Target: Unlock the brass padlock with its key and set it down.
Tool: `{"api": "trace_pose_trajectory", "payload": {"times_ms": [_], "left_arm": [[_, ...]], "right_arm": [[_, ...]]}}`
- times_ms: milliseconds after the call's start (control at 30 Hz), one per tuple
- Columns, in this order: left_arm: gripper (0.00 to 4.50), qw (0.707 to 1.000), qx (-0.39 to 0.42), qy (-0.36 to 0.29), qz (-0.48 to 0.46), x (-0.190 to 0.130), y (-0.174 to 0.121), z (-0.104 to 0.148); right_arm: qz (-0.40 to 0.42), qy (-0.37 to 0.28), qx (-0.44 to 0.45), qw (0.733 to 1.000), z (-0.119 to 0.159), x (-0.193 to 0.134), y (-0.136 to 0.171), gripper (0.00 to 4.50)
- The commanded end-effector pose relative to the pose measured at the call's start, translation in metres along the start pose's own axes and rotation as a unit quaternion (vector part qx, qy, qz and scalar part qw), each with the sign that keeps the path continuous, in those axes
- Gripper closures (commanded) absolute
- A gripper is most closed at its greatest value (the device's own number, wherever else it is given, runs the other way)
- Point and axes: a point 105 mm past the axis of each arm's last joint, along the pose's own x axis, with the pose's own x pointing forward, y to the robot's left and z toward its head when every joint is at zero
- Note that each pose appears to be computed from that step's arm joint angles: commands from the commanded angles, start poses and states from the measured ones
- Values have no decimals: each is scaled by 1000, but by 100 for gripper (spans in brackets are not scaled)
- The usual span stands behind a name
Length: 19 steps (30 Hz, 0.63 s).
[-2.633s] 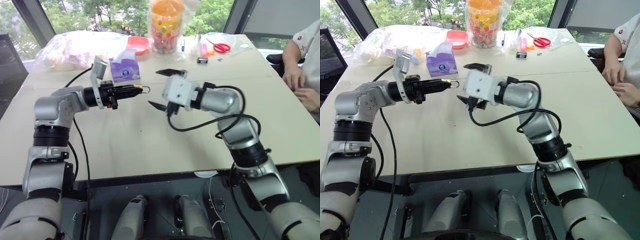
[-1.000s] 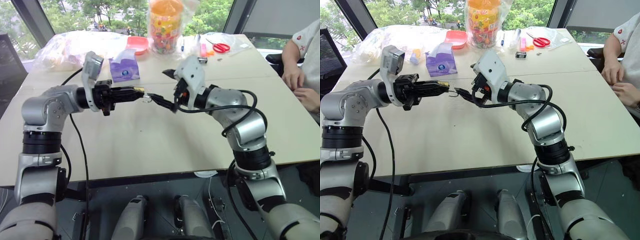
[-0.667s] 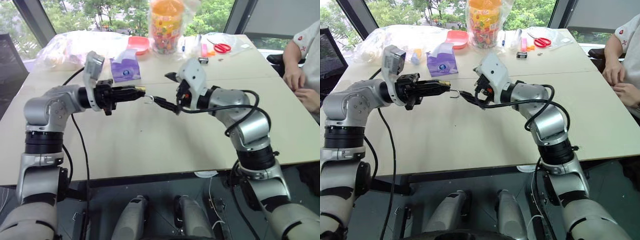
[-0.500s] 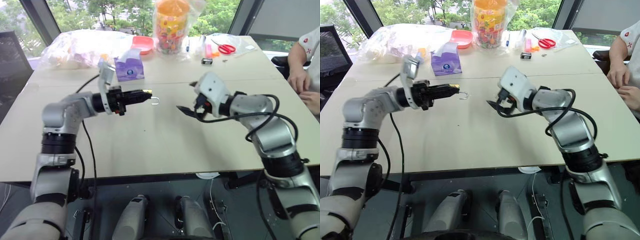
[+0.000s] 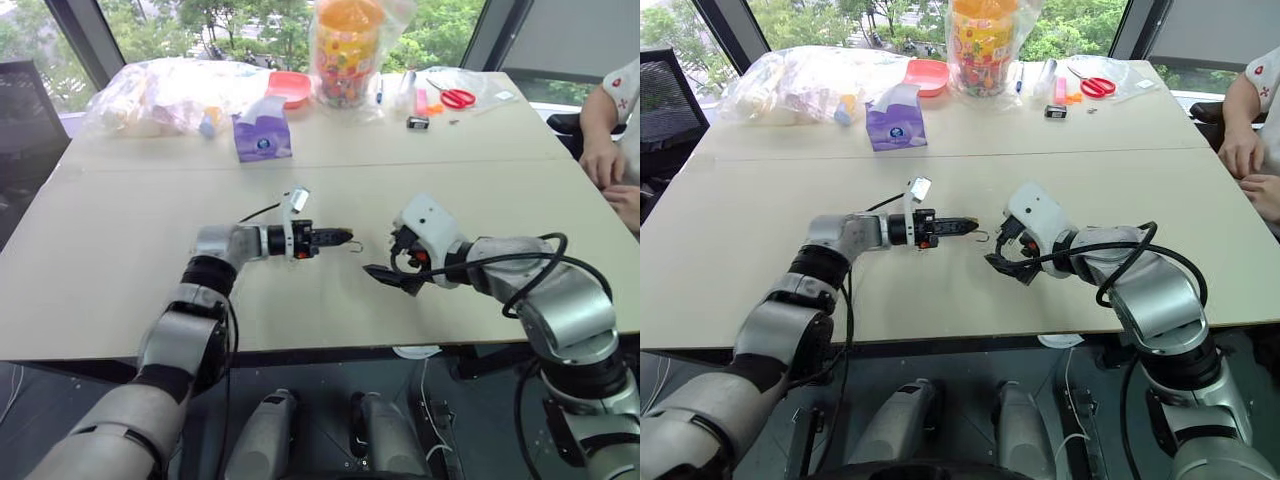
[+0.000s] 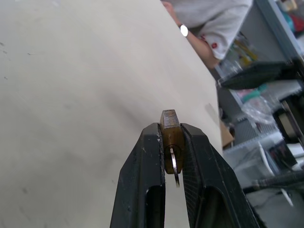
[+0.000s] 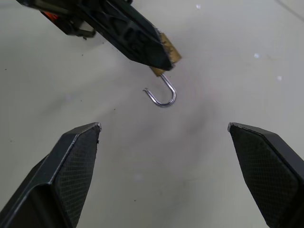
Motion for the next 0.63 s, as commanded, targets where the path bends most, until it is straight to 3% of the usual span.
{"api": "trace_pose_trajectory", "payload": {"times_ms": [33,200,300,467,633], "left_arm": [[349,1000,20,6,16,5,7,-1],[150,1000,14,3,19,0,10,2],[54,996,47,8,77,-12,25,7],[54,989,100,-20,112,-61,33,35],[54,975,172,-70,125,-105,15,56]], "right_arm": [[-19,-20,-4,1000,10,-6,0,0],[-27,-22,-1,999,10,-6,-1,0],[-29,-20,-1,999,9,-6,-3,0],[-38,-12,-3,999,1,-8,-8,0],[-55,-17,3,998,-4,-7,-16,0]]}}
